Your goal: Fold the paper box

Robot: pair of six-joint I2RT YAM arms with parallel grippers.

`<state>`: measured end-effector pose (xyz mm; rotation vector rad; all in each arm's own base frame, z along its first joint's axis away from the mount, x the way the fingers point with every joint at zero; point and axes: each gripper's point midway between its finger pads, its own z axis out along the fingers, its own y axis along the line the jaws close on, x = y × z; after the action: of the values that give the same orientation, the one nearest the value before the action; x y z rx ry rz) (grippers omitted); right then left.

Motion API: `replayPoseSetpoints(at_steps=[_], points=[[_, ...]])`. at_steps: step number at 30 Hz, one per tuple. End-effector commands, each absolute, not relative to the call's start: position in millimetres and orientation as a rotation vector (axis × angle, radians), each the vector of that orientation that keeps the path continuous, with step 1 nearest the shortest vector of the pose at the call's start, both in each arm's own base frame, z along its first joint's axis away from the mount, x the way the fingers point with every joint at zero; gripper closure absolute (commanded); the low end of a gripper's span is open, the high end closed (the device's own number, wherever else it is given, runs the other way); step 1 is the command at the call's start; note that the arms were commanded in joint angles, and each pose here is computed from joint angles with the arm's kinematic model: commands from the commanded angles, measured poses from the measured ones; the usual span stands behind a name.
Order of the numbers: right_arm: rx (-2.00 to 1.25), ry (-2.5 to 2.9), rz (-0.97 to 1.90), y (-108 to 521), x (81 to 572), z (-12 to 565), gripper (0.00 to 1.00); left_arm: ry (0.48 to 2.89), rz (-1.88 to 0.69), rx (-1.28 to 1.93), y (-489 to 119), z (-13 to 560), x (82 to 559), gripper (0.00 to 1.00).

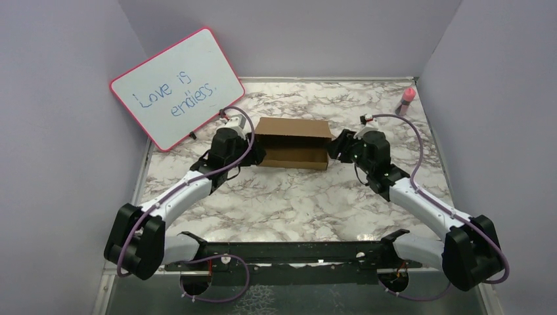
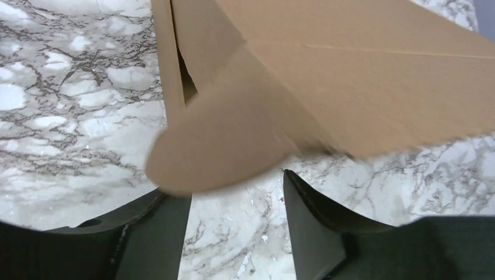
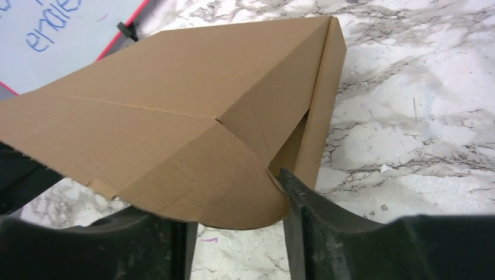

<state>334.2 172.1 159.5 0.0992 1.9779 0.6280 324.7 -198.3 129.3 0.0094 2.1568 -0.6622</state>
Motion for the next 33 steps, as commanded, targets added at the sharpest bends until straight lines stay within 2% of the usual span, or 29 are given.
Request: replayPoseSetpoints(at_steps=[1,7,9,16,22,27,33], points=[[0.032,1.954,0.654,173,320,173,0.42,2.122,-0.678,-0.016,-190,150,307,0.36],[0.011,1.966,0.635,164,303,175,0.28,2.146,-0.678,-0.043,-177,152,280,0.21],[-0.015,1.97,0.654,165,295,180,0.2,2.14,-0.687,-0.041,-173,158,271,0.17],[-0.043,2.002,0.679,160,268,206,0.01,2.031,-0.597,-0.058,-143,204,254,0.01],[-0.055,1.979,0.632,155,274,242,0.01,1.911,-0.458,-0.068,-121,257,269,0.01],[-0.074,1.965,0.513,153,308,259,0.01,1.864,-0.362,-0.055,-116,293,309,0.01],[-0.059,2.004,0.429,157,347,246,0.03,1.966,-0.451,-0.025,-126,283,367,0.01]])
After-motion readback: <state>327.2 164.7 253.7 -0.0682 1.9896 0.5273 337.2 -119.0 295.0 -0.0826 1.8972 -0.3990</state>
